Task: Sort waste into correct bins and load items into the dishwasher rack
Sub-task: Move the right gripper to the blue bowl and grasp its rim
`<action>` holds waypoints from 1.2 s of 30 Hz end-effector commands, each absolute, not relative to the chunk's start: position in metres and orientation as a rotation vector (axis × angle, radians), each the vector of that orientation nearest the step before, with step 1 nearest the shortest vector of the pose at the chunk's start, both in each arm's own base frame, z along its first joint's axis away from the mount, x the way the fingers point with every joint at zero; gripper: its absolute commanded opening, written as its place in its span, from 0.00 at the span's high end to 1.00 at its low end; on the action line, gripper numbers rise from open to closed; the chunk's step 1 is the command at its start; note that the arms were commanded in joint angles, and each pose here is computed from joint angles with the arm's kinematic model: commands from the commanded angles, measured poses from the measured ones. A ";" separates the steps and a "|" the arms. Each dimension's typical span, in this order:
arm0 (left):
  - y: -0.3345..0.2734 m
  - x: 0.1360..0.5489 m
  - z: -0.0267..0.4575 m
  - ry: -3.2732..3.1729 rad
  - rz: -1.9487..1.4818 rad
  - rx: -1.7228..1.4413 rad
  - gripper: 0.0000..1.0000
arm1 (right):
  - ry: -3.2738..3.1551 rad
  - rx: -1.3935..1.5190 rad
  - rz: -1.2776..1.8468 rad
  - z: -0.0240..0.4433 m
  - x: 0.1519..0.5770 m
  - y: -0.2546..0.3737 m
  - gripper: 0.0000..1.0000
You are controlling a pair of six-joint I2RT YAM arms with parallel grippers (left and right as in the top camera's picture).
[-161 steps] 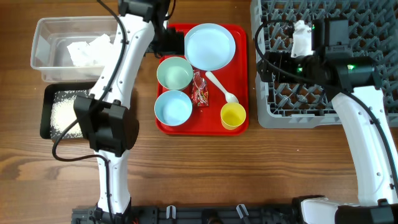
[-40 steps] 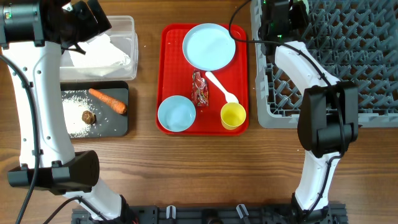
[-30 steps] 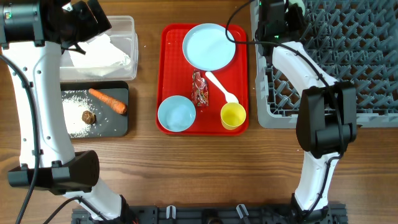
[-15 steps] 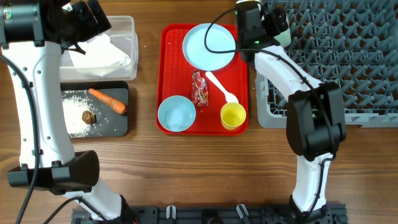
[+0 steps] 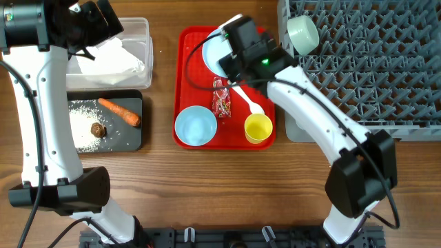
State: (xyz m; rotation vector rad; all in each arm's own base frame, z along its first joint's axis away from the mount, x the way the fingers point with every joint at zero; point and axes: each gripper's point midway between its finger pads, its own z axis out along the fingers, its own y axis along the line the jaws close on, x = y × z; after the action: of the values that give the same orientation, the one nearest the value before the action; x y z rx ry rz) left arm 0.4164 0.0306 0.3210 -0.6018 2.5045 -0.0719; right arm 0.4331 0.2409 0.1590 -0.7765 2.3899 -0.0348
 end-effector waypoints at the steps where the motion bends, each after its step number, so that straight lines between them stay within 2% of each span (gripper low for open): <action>1: 0.031 0.417 0.318 2.511 -0.078 -0.618 0.00 | 2.533 -0.956 0.596 0.142 0.357 0.309 0.04; 10: 0.031 0.417 0.318 2.511 -0.078 -0.619 0.00 | 2.793 -1.090 0.503 0.064 0.316 0.295 0.24; 18: 0.031 0.417 0.318 2.511 -0.078 -0.618 0.00 | 2.847 -1.120 0.433 0.039 0.309 0.290 0.26; 20: 0.031 0.417 0.318 2.511 -0.078 -0.619 0.00 | 2.819 -1.149 0.435 0.039 0.311 0.291 0.30; 22: 0.031 0.417 0.318 2.511 -0.078 -0.618 0.00 | 2.800 -1.143 0.410 0.039 0.316 0.291 0.45; 23: 0.031 0.417 0.318 2.511 -0.078 -0.619 0.00 | 2.794 -1.141 0.397 0.038 0.319 0.291 0.57; 24: 0.031 0.417 0.318 2.511 -0.078 -0.619 0.00 | 2.790 -1.138 0.389 0.038 0.320 0.291 0.74; 26: 0.031 0.417 0.318 2.511 -0.078 -0.618 0.00 | 2.790 -1.139 0.386 0.036 0.321 0.291 0.86; 31: 0.031 0.417 0.318 2.511 -0.078 -0.619 0.00 | 2.802 -1.140 0.382 0.031 0.320 0.290 0.88; 36: 0.031 0.417 0.318 2.511 -0.078 -0.619 0.00 | 2.814 -1.144 0.379 0.025 0.319 0.290 0.84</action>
State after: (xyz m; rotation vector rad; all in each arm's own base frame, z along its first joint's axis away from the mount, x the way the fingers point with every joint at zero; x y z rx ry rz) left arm 0.4164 0.0306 0.3210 -0.6018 2.5045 -0.0719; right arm 0.3210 0.2922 0.0409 -1.1253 2.7853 0.4041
